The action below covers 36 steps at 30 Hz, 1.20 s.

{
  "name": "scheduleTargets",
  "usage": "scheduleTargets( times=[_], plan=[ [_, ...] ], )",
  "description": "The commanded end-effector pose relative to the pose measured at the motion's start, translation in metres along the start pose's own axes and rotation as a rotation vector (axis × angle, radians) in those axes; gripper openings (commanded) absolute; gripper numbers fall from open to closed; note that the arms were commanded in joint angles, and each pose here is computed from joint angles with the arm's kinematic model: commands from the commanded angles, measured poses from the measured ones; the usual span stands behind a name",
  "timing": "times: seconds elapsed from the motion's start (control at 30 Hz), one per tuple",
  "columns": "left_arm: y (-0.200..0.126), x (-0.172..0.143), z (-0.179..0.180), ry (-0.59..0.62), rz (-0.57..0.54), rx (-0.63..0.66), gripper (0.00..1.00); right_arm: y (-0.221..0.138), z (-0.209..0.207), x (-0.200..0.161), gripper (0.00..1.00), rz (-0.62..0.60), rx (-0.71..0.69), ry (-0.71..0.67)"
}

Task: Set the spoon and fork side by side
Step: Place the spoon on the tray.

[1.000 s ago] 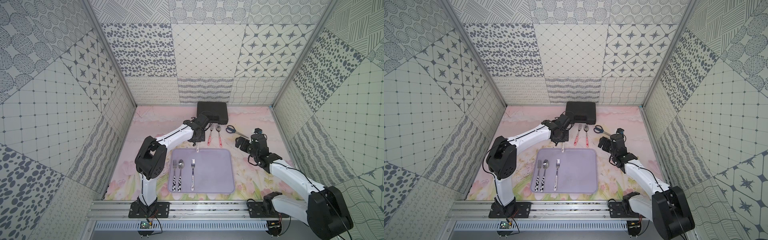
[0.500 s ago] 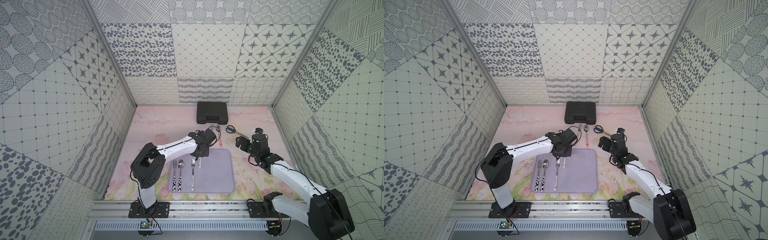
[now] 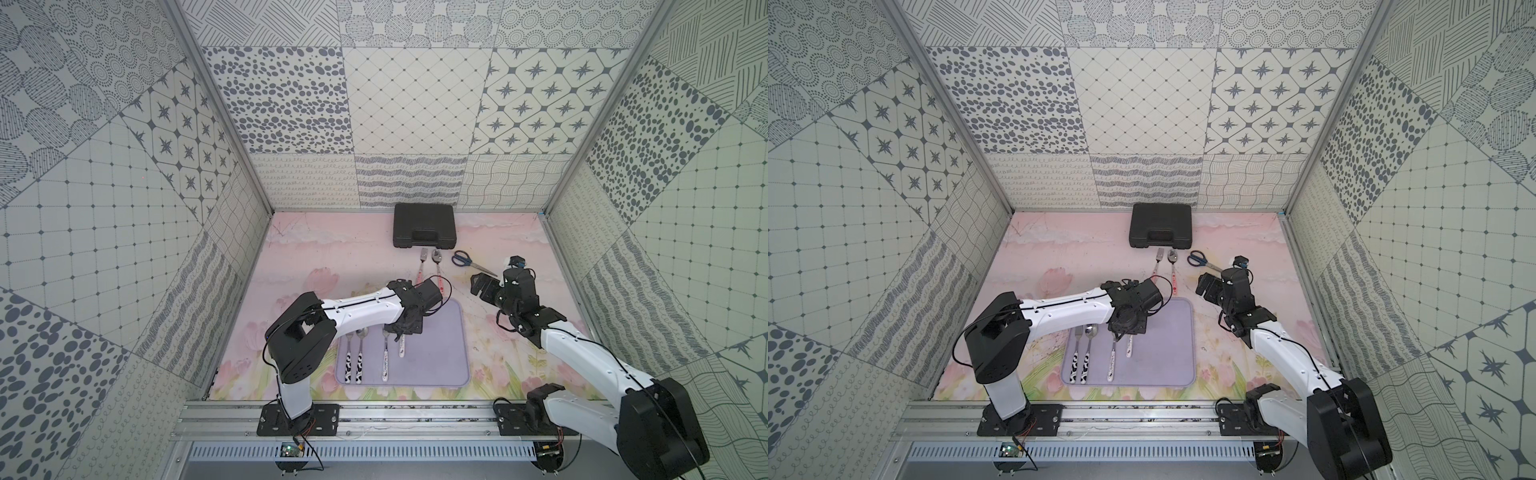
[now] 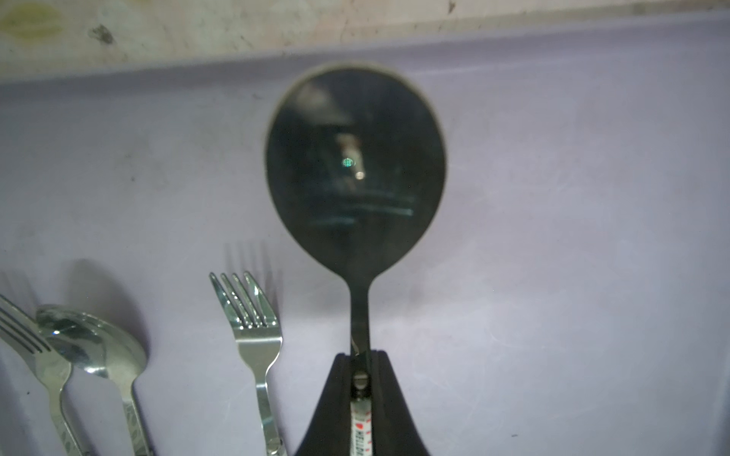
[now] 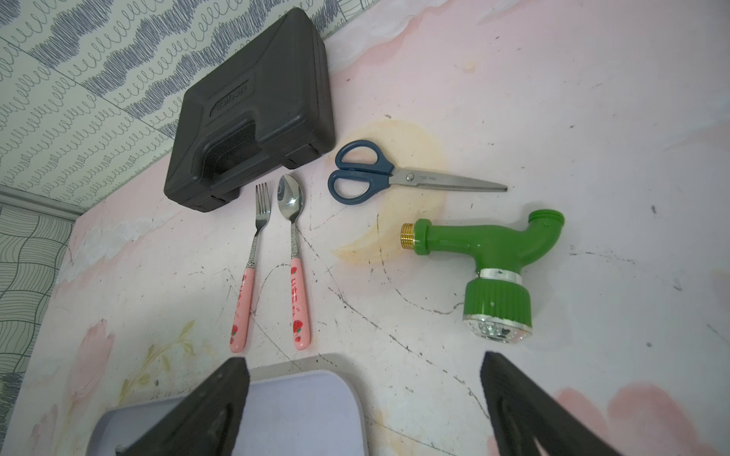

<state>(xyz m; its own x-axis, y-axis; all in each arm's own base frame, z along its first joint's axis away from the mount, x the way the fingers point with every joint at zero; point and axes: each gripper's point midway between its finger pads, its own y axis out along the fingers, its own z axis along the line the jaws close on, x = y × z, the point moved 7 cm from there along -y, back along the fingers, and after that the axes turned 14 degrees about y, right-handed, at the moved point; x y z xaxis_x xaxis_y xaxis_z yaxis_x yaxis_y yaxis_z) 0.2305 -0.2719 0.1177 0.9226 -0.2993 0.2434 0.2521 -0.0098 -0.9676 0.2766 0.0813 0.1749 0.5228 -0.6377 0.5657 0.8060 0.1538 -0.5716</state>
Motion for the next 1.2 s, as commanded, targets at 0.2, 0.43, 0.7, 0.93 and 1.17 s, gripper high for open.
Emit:
scheduleTargets(
  times=[0.2, 0.43, 0.7, 0.93, 1.17],
  plan=[
    [0.009, -0.03, -0.005, -0.04, 0.13, 0.061, 0.0, -0.005, 0.005, 0.003, 0.97, -0.021, 0.038, 0.005],
    [0.012, -0.043, -0.007, -0.038, 0.169, 0.079, 0.0, -0.005, 0.005, 0.002, 0.97, -0.017, 0.037, 0.005],
    [0.013, -0.054, -0.009, -0.037, 0.194, 0.097, 0.0, -0.004, 0.004, 0.002, 0.97, -0.018, 0.035, 0.005],
    [0.011, -0.061, -0.009, -0.038, 0.205, 0.102, 0.0, -0.004, 0.004, 0.002, 0.97, -0.017, 0.033, 0.005],
    [0.01, -0.065, -0.008, -0.048, 0.211, 0.105, 0.0, -0.004, 0.004, 0.002, 0.97, -0.017, 0.033, 0.005]
  ],
)
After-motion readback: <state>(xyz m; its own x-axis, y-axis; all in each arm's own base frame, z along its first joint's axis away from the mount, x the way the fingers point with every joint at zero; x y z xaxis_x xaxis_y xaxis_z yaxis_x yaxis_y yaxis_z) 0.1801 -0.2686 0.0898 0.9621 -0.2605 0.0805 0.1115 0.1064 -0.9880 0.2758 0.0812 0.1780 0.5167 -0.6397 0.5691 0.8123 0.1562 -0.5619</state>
